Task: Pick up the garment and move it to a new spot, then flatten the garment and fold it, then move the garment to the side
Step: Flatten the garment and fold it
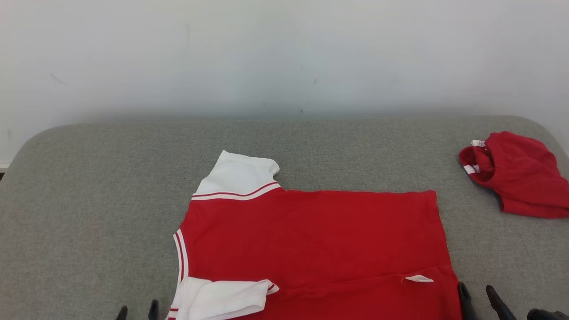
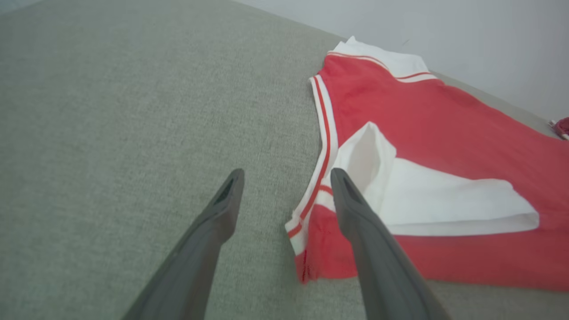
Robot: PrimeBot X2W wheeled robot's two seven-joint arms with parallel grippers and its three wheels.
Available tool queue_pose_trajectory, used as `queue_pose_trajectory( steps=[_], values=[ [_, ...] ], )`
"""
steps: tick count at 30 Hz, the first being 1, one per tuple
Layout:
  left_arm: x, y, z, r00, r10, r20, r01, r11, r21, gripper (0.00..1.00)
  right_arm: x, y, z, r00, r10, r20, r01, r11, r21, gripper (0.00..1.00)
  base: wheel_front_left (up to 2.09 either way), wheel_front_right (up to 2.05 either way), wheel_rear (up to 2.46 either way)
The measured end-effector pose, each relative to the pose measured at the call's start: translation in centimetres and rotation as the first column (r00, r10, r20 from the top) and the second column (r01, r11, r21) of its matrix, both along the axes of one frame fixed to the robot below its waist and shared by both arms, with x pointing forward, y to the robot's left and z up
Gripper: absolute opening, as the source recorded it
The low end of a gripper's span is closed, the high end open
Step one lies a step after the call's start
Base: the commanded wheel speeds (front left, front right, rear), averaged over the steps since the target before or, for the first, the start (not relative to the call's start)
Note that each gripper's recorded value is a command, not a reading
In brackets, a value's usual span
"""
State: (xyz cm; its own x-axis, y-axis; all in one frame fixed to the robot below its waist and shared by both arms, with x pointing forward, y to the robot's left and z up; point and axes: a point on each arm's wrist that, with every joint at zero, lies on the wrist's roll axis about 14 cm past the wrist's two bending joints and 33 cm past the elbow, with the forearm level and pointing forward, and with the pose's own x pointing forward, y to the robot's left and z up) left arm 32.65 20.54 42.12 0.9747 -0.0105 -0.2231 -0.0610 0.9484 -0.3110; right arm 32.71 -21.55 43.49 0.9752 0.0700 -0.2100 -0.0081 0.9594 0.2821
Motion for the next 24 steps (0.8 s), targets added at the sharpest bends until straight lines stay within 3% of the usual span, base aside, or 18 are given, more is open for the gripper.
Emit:
queue_pose_trajectory(
  steps=[3,10,18,24],
  values=[
    [1.1,0.8,3.1,0.994,0.009,0.107,-0.018,0.996,0.085,1.00,1.0,1.0,2.1,0.995,0.005,0.099,-0.006,1.000,0.010,1.00,0.00,0.00,0.00],
    [0.8,0.7,6.3,0.974,0.024,0.224,-0.064,0.983,0.174,1.00,1.7,3.8,3.6,0.983,0.021,0.181,-0.035,0.996,0.077,1.00,0.00,0.00,0.00],
    [-0.4,-0.3,6.3,0.973,-0.039,0.225,-0.034,0.949,0.314,1.00,1.5,5.2,5.9,0.963,0.045,0.265,-0.045,0.999,-0.009,1.00,0.00,0.00,0.00],
    [-0.8,0.0,5.4,0.980,-0.014,0.198,-0.047,0.953,0.299,1.00,0.8,5.3,5.6,0.965,0.046,0.257,-0.034,0.998,-0.051,1.00,0.00,0.00,0.00]
  ],
)
